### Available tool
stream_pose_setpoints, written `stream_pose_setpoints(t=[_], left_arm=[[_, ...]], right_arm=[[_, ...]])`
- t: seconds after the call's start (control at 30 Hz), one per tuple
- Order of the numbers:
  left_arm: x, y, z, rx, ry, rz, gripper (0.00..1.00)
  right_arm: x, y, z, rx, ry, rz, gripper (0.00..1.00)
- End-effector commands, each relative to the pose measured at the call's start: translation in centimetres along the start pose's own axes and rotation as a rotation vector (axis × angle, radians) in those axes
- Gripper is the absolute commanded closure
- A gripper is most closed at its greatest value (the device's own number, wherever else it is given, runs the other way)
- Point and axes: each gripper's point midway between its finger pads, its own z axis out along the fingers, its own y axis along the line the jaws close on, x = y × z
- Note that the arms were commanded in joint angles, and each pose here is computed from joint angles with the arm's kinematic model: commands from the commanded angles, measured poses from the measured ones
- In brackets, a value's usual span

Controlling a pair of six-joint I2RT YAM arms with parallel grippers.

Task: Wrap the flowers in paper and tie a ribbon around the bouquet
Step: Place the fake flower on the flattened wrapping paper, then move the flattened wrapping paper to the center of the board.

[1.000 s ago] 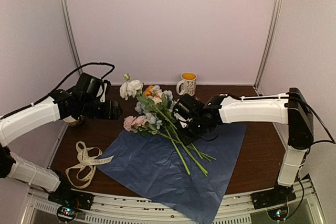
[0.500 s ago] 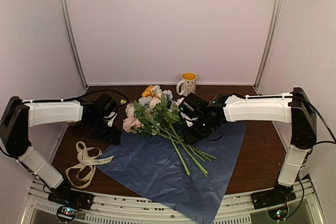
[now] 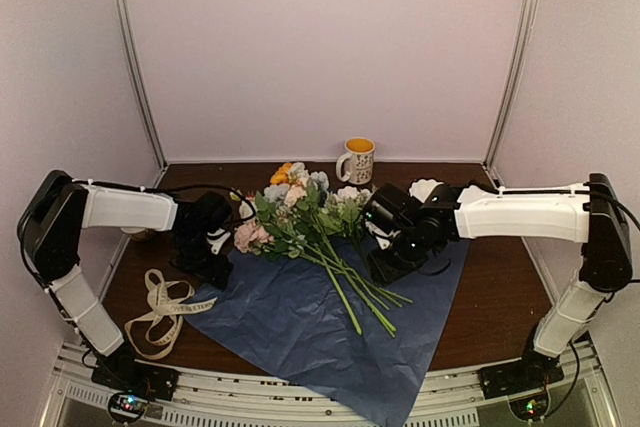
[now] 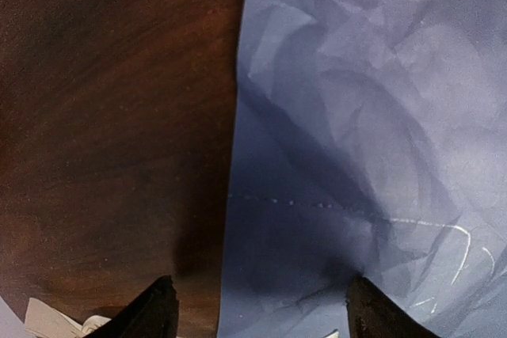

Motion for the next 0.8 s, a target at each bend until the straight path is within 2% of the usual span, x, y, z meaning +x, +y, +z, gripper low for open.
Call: stream_pose_setpoints(t=[0.0, 0.1, 0.23, 0.37, 0.47, 0.6, 0.77], left_arm=[[2.2, 1.2, 2.7, -0.087, 0.104, 0.037, 0.23], [1.6, 1.6, 3.7, -0.126, 0.129, 0.063, 0.24], [-1.3, 2.8, 3.5, -0.214, 0.121, 0.079, 0.24], [-4.0, 3.9, 3.5, -0.258, 0.125, 0.094, 0.25], [-5.4, 4.6, 2.3, -0.3, 0.08, 0.081, 0.26], [-6.2, 3.8, -1.1, -0.218, -0.052, 0.054, 0.27], [-3.9, 1.9, -3.8, -0.064, -0.115, -0.008, 0.26]], right_arm=[[2.8, -3.8, -0.4, 0.099, 0.028, 0.053, 0.5], [4.7, -6.1, 0.4, 0.114, 0.056, 0.119, 0.49], [6.1, -8.3, 1.1, 0.122, 0.06, 0.198, 0.47], [6.4, -10.9, 1.4, 0.137, 0.052, 0.265, 0.41], [5.9, -14.9, 1.0, 0.174, 0.012, 0.381, 0.37], [5.5, -17.0, 1.2, 0.053, -0.048, 0.555, 0.36], [6.9, -18.2, 2.7, 0.04, -0.019, 0.622, 0.35]])
